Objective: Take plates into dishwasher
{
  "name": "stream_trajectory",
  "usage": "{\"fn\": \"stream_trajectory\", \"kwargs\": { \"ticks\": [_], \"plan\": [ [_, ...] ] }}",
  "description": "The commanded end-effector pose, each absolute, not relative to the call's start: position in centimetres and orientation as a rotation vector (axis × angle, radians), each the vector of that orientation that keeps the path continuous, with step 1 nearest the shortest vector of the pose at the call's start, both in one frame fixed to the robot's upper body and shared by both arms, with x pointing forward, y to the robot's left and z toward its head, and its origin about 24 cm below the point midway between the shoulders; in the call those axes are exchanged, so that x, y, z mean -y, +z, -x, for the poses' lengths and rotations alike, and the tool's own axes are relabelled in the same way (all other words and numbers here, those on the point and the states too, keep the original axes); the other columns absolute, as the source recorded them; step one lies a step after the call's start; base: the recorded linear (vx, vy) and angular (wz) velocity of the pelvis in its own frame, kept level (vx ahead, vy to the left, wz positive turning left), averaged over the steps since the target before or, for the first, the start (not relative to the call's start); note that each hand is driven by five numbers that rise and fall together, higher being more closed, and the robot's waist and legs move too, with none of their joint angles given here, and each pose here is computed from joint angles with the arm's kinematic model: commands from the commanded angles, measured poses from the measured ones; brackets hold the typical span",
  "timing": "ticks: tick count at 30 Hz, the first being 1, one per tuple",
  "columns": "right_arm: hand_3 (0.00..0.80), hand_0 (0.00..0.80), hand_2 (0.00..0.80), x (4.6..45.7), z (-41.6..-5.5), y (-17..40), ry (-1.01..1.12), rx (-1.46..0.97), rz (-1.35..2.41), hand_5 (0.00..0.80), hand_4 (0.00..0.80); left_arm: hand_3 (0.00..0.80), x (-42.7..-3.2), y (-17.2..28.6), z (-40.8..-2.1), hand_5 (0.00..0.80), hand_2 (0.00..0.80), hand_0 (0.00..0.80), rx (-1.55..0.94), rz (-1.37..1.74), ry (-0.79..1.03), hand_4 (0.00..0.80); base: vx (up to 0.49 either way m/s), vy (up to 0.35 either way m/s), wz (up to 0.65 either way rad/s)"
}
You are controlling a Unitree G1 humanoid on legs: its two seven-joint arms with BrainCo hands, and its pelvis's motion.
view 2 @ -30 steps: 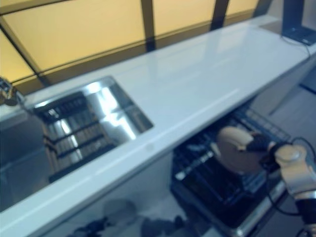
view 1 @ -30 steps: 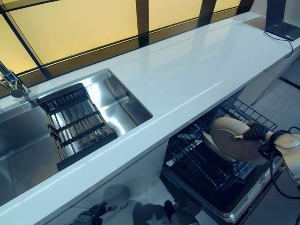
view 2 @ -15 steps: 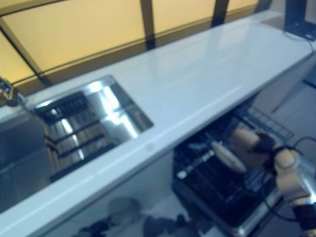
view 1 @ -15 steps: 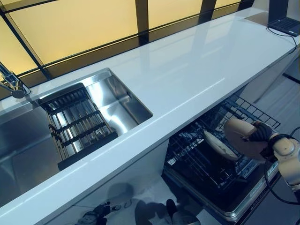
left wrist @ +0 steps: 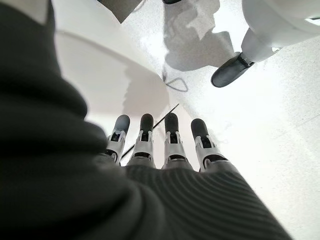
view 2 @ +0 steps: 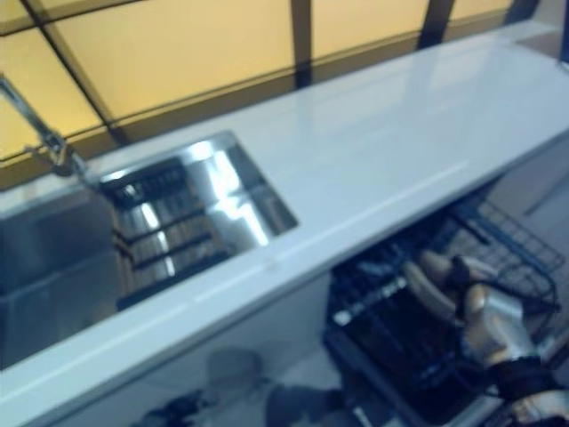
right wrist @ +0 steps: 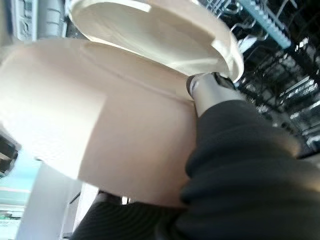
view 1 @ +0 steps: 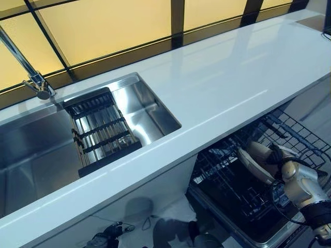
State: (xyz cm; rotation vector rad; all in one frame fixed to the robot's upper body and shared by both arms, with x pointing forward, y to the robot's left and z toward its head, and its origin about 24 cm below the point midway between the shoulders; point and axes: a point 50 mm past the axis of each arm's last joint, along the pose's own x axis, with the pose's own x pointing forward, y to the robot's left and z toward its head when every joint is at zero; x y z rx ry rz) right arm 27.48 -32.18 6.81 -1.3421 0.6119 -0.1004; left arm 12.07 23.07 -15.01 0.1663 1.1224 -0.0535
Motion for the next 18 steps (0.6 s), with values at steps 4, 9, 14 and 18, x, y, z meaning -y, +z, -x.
{"fn": "stream_trajectory", "kwargs": {
  "ticks": [4,9,14,18],
  "plan": [
    [0.800,0.800,0.800,31.5,-30.8,9.2,-0.207,-0.531,1.428,0.800,0.800,0.000,-24.6,-14.3,-13.0,0.000,0.000,0.000,-1.099,-0.240,-0.047,0.000,-0.004,-0.007,0.09],
    [0.800,0.800,0.800,32.0,-31.4,9.7,-0.237,-0.550,1.452,0.800,0.800,0.000,-24.7,-14.1,-13.5,0.000,0.000,0.000,-1.087,-0.243,-0.053,0.000,-0.054,0.000,0.06],
    [0.800,0.800,0.800,32.5,-31.2,9.1,-0.241,-0.614,1.448,0.800,0.800,0.000,-24.5,-14.1,-13.6,0.000,0.000,0.000,-1.080,-0.237,-0.064,0.000,-0.020,0.003,0.05],
    [0.800,0.800,0.800,33.2,-31.0,8.6,-0.239,-0.665,1.433,0.800,0.800,0.000,-24.4,-14.1,-13.7,0.000,0.000,0.000,-1.071,-0.238,-0.073,0.000,-0.002,0.001,0.02]
  ]
}}
